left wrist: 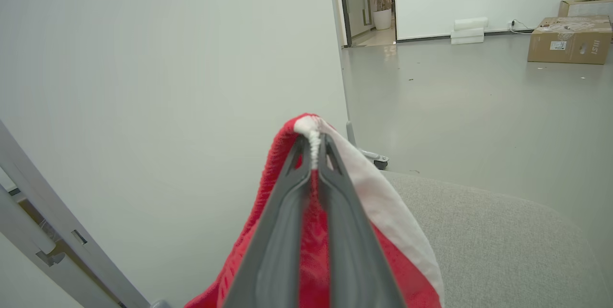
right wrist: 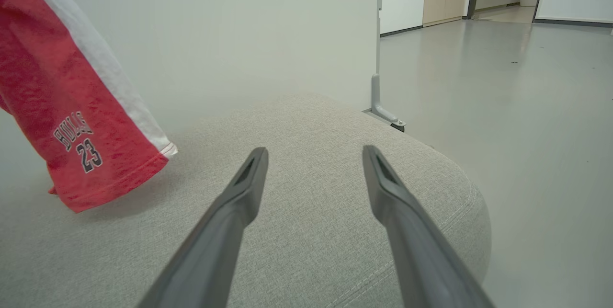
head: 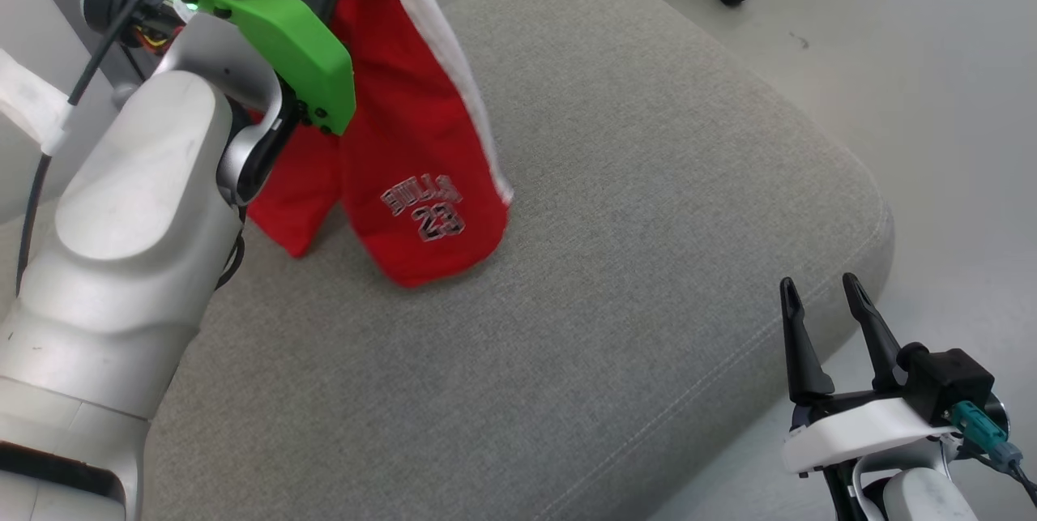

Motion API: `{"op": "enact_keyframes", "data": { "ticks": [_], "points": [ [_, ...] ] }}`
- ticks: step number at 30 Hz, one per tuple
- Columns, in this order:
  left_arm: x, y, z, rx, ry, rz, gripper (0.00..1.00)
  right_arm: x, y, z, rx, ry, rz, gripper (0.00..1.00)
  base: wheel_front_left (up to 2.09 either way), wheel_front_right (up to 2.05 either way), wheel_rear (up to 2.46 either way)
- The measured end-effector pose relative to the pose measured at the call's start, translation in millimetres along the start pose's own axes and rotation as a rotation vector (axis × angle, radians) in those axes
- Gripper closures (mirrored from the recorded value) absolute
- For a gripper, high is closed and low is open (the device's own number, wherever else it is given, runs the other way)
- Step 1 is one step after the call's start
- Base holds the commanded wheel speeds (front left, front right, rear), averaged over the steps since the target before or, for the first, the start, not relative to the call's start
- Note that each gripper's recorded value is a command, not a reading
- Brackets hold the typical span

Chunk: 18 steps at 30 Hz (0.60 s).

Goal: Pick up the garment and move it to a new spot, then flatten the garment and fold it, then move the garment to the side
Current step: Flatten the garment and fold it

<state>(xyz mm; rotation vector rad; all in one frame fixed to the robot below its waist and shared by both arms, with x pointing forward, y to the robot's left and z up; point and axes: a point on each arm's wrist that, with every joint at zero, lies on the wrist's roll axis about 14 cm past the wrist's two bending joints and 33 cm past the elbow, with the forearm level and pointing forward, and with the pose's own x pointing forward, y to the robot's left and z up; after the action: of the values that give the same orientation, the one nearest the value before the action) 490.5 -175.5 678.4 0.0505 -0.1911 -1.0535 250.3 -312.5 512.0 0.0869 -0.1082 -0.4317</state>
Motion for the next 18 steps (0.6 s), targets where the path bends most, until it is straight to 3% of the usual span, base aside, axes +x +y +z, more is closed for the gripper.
{"op": "enact_keyframes", "data": {
  "ticks": [6, 9, 13, 18],
  "points": [
    [4, -2, 24, -0.040, -0.110, -0.019, 1.00, -2, -3, -2, -0.005, 0.010, -0.011, 0.00, 0.00, 0.00, 0.00],
    [-4, -19, 31, -0.054, -0.160, -0.061, 1.00, -4, 1, -6, -0.004, 0.018, 0.004, 0.00, 0.00, 0.00, 0.00],
    [-31, -55, 10, -0.124, -0.163, -0.142, 1.00, -2, 5, -9, -0.004, 0.023, 0.021, 0.00, 0.00, 0.00, 0.00],
    [-98, -102, -60, -0.278, -0.068, -0.176, 1.00, 4, 23, -18, -0.007, 0.047, 0.078, 0.00, 0.00, 0.00, 0.00]
  ]
}}
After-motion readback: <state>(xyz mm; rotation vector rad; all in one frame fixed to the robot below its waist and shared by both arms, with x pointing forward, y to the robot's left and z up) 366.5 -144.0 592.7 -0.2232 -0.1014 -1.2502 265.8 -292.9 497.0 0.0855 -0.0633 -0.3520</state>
